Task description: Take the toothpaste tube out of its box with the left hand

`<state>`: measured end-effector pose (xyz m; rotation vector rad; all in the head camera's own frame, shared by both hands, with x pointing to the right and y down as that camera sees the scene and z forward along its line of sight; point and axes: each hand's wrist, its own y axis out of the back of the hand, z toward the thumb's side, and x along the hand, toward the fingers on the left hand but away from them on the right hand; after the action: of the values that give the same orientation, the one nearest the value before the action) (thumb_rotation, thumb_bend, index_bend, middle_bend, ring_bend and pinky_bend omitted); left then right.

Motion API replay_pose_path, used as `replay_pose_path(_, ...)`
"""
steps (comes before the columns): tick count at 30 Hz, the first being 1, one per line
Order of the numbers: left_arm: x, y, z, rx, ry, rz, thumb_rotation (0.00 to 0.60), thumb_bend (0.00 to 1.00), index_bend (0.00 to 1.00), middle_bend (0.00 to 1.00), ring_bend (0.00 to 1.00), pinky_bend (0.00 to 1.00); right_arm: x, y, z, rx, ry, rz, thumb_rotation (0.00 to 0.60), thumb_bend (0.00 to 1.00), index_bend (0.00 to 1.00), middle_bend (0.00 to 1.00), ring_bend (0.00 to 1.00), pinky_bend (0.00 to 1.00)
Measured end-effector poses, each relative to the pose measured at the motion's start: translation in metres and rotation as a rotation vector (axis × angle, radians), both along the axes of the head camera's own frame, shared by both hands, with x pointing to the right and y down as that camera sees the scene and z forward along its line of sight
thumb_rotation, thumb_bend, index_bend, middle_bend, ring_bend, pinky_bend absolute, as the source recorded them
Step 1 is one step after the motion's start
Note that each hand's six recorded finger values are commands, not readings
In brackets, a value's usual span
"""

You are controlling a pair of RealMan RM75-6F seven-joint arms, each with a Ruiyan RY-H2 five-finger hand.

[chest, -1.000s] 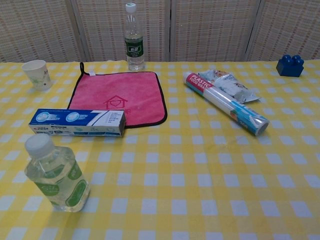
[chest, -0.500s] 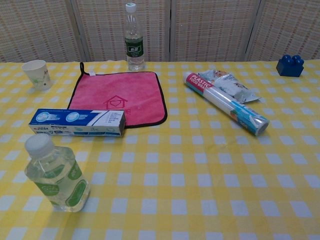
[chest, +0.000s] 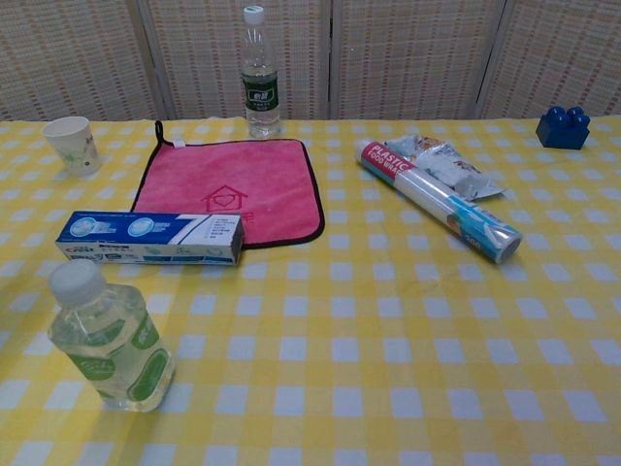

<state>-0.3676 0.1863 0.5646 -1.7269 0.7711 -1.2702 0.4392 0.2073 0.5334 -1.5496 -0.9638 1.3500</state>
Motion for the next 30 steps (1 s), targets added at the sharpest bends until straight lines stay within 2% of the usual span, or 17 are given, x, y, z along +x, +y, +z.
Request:
replay_pose_path(5, 0.025, -0.016, 0.019, -0.061, -0.045, 0.079, 0.600, 0.31, 0.00, 0.07, 0.11, 0.07, 0.000, -0.001, -0.002, 0.004, 0.007, 0.001, 0.600, 0.25, 0.34, 0.31, 0.22, 0.21)
replay_pose_path(15, 0.073, -0.043, 0.061, -0.127, -0.176, 0.173, 0.600, 0.31, 0.00, 0.02, 0.09, 0.06, 0.004, -0.003, -0.001, -0.003, 0.015, 0.013, 0.600, 0.25, 0.34, 0.31, 0.22, 0.21)
replay_pose_path(21, 0.094, -0.047, 0.087, -0.174, -0.268, 0.207, 0.600, 0.31, 0.00, 0.02, 0.09, 0.06, 0.007, -0.004, 0.000, -0.004, 0.013, 0.021, 0.600, 0.25, 0.34, 0.31, 0.22, 0.21)
replay_pose_path(30, 0.121, -0.041, 0.125, -0.256, -0.365, 0.231, 0.600, 0.31, 0.03, 0.03, 0.09, 0.06, 0.014, -0.003, 0.000, -0.004, 0.015, 0.036, 0.600, 0.25, 0.34, 0.31, 0.22, 0.21)
